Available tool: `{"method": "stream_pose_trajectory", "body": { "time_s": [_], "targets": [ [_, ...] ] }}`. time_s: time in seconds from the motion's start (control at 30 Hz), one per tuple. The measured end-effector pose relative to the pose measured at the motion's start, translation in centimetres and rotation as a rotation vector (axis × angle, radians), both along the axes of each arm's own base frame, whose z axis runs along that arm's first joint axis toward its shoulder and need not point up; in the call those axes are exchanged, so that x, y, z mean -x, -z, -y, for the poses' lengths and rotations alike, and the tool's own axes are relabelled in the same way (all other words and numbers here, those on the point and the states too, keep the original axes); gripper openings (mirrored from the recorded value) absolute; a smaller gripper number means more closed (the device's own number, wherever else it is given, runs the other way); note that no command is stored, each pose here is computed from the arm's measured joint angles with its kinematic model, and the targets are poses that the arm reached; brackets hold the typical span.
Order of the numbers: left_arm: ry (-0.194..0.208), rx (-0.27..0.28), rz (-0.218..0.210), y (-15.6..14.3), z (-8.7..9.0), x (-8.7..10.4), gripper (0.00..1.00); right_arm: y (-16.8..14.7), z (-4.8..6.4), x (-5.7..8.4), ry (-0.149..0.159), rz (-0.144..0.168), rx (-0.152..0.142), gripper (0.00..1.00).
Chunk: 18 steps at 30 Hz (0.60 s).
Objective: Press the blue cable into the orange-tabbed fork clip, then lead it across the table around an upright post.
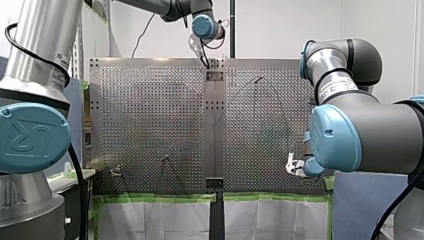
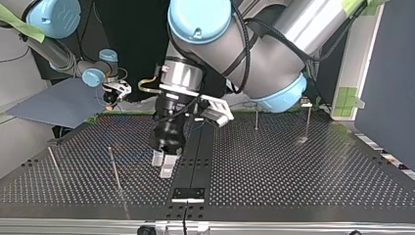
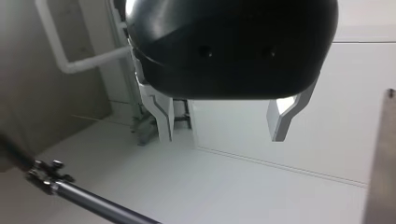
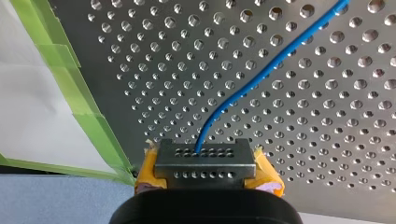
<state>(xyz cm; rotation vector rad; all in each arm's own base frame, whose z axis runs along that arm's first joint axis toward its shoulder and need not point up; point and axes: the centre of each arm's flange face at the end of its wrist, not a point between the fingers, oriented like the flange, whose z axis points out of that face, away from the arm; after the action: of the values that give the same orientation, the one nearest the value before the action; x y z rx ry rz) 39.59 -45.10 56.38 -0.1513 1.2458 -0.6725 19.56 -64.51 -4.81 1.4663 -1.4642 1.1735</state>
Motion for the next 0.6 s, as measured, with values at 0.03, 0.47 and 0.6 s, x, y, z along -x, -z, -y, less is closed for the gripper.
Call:
{"method": "stream_pose_trajectory", "body": {
  "time_s": [0.03,0.47,0.6],
  "targets": [
    [-0.003,0.007,0.004,-0.2,-0.2,0.2,0.98,0.0,0.0,0.0,0.0,0.0,0.0,0.0],
    [-0.02,0.112,0.085,-2.2,-3.3,3.5,0.98,0.0,0.0,0.0,0.0,0.0,0.0,0.0],
    [-0.02,0.141,0.117,-2.9,-4.4,4.8,0.98,0.0,0.0,0.0,0.0,0.0,0.0,0.0]
  ]
}}
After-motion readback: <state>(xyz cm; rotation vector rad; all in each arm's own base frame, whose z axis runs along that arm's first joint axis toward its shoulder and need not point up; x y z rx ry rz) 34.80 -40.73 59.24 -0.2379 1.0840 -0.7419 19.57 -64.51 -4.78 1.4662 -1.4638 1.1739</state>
